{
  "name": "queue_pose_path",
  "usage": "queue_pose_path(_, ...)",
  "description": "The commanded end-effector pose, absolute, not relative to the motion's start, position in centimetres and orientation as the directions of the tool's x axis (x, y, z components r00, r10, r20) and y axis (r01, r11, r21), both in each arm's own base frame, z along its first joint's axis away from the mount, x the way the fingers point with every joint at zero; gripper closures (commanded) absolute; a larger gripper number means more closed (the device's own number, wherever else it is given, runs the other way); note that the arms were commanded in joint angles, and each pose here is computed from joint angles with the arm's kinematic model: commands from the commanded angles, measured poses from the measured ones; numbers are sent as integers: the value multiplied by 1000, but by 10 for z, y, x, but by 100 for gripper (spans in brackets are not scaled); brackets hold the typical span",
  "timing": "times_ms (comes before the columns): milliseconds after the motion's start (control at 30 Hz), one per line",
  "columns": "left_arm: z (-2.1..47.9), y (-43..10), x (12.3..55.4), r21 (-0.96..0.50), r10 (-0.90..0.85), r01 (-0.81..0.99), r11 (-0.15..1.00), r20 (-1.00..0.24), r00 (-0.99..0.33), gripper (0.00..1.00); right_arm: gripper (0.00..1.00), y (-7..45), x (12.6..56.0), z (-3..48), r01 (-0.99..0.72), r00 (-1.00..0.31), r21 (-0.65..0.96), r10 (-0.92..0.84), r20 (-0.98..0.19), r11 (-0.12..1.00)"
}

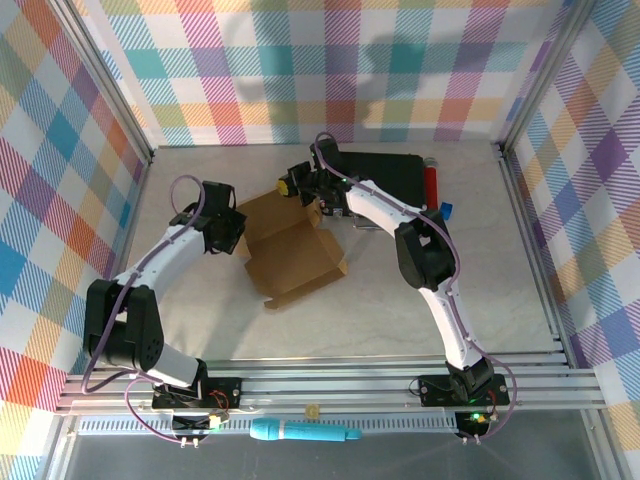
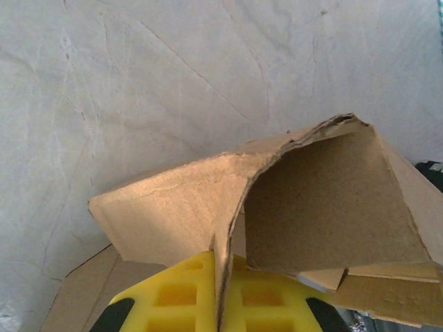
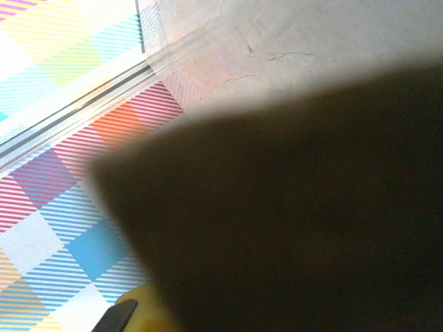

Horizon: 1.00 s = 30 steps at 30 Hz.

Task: Fold the paper box

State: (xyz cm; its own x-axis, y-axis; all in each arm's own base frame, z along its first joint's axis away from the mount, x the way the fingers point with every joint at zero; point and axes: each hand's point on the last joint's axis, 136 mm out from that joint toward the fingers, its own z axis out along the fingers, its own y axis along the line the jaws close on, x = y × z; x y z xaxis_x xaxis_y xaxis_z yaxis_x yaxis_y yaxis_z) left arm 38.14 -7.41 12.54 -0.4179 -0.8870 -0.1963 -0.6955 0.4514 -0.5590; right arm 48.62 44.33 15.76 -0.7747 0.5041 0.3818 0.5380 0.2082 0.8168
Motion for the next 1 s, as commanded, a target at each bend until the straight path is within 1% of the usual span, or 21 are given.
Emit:
queue_pose_path(0,127,-99,383,-644,-886,-643,414,-123,-447,100,100,450,466,183,480,-830,852,423,363,211)
queue_pose_path(33,136,-103,388,-682,-883,-607,408,-126,-452,93,100,449,466,184,471,-834,858,420,357,205)
queue_pose_path(133,158,-115,385,-726,-862,-551,412,-115,-493,55,100,443,464,179,466,-832,863,426,355,193)
queue_pose_path(167,169,-119,383,-737,-848,-526,425,-120,-517,44,100,440,465,178,465,-831,864,429,353,190)
queue_pose_path(200,178,-122,378,-739,-828,-500,451,-137,-544,36,100,438,464,177,468,-830,863,432,354,191)
queue_pose_path(233,188,-123,373,-741,-809,-475,474,-155,-567,32,100,436,465,178,466,-830,864,433,352,189)
queue_pose_path(333,216,-121,355,-734,-727,-359,577,-262,-634,22,100,432,467,180,458,-831,869,437,344,188)
queue_pose_path(367,225,-118,349,-724,-694,-314,615,-307,-651,20,100,431,467,179,458,-832,869,437,343,188)
queue_pose_path(500,239,-89,325,-648,-600,-229,726,-436,-670,21,100,428,469,179,458,-830,869,440,342,188)
queue_pose_path(567,237,-71,317,-604,-576,-229,763,-475,-665,22,100,428,470,178,456,-831,870,440,340,189)
queue_pose_path(633,229,-49,310,-524,-556,-274,806,-513,-653,26,100,428,472,177,454,-832,871,440,338,190)
queue_pose_path(700,211,-23,301,-430,-552,-358,829,-529,-644,34,100,428,472,178,449,-835,873,438,333,191)
queue_pose_path(733,201,-17,301,-405,-549,-377,833,-525,-650,37,100,428,472,179,448,-835,873,438,333,191)
queue_pose_path(833,168,-16,311,-434,-560,-373,821,-477,-678,50,100,428,473,181,438,-841,878,432,326,191)
queue_pose_path(900,157,-26,325,-469,-521,-291,834,-496,-695,62,100,429,472,183,430,-847,882,424,321,193)
queue_pose_path(967,151,-28,332,-469,-488,-239,850,-530,-694,68,100,430,471,184,426,-851,884,418,318,195)
